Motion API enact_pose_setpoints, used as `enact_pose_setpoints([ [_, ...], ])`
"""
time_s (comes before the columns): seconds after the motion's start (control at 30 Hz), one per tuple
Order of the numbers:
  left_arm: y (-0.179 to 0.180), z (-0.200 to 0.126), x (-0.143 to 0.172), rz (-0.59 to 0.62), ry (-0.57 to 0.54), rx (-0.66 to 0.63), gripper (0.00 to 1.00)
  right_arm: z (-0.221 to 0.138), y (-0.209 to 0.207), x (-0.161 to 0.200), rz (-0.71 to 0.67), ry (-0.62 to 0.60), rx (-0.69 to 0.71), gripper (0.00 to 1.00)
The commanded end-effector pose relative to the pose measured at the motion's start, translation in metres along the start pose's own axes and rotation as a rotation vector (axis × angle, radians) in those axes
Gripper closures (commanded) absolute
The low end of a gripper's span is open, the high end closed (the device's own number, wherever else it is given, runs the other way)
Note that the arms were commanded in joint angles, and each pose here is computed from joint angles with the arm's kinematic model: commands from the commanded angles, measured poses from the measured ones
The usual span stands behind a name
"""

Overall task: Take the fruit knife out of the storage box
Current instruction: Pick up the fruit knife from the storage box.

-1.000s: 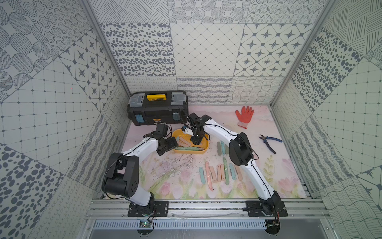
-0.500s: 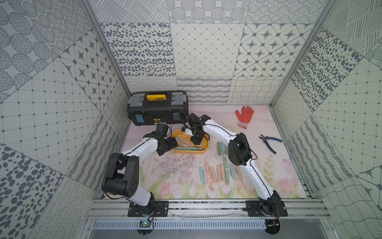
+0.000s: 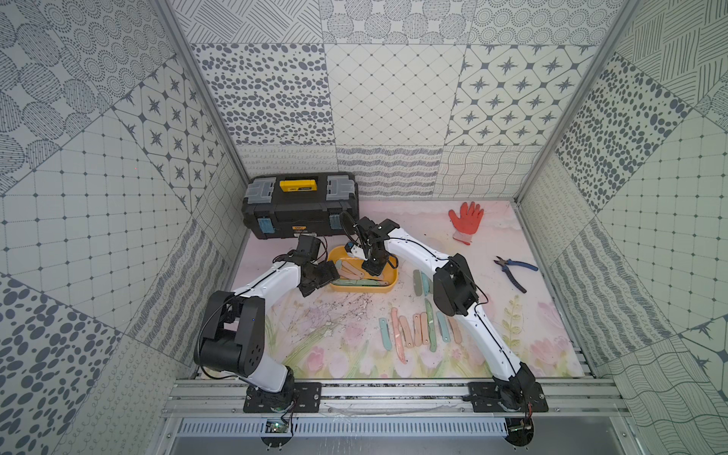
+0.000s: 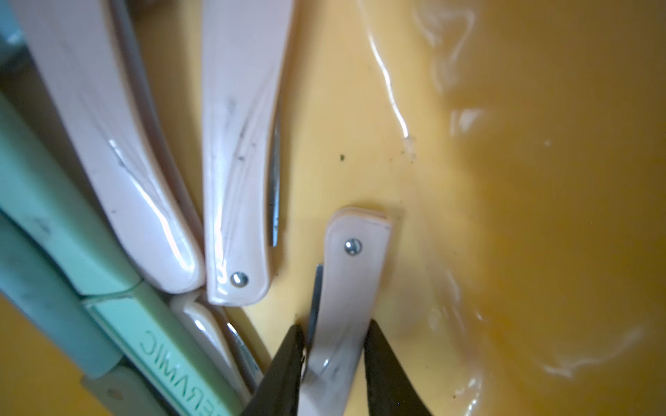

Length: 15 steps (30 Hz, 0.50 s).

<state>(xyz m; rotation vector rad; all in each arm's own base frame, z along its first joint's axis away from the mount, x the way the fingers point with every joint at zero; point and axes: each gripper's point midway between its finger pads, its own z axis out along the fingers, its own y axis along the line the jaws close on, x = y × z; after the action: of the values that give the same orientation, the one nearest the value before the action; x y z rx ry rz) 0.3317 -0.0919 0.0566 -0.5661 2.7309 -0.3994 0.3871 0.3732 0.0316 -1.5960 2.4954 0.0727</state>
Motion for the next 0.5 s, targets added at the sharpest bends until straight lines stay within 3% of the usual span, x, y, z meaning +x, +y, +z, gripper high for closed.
enact_pose_setpoints([
  [0.0, -0.003, -0.002, -0.001, 0.022, 0.000, 0.010, 0.11, 0.006, -0.001, -0.002, 0.013, 0.006, 0.011, 0.77],
  [0.17, -0.003, -0.002, -0.002, 0.022, -0.001, 0.010, 0.11, -0.015, -0.006, -0.016, 0.032, -0.061, 0.036, 0.82],
  [0.47, -0.003, -0.003, -0.002, 0.022, -0.002, 0.012, 0.11, -0.059, -0.017, -0.029, 0.089, -0.129, 0.085, 0.82],
])
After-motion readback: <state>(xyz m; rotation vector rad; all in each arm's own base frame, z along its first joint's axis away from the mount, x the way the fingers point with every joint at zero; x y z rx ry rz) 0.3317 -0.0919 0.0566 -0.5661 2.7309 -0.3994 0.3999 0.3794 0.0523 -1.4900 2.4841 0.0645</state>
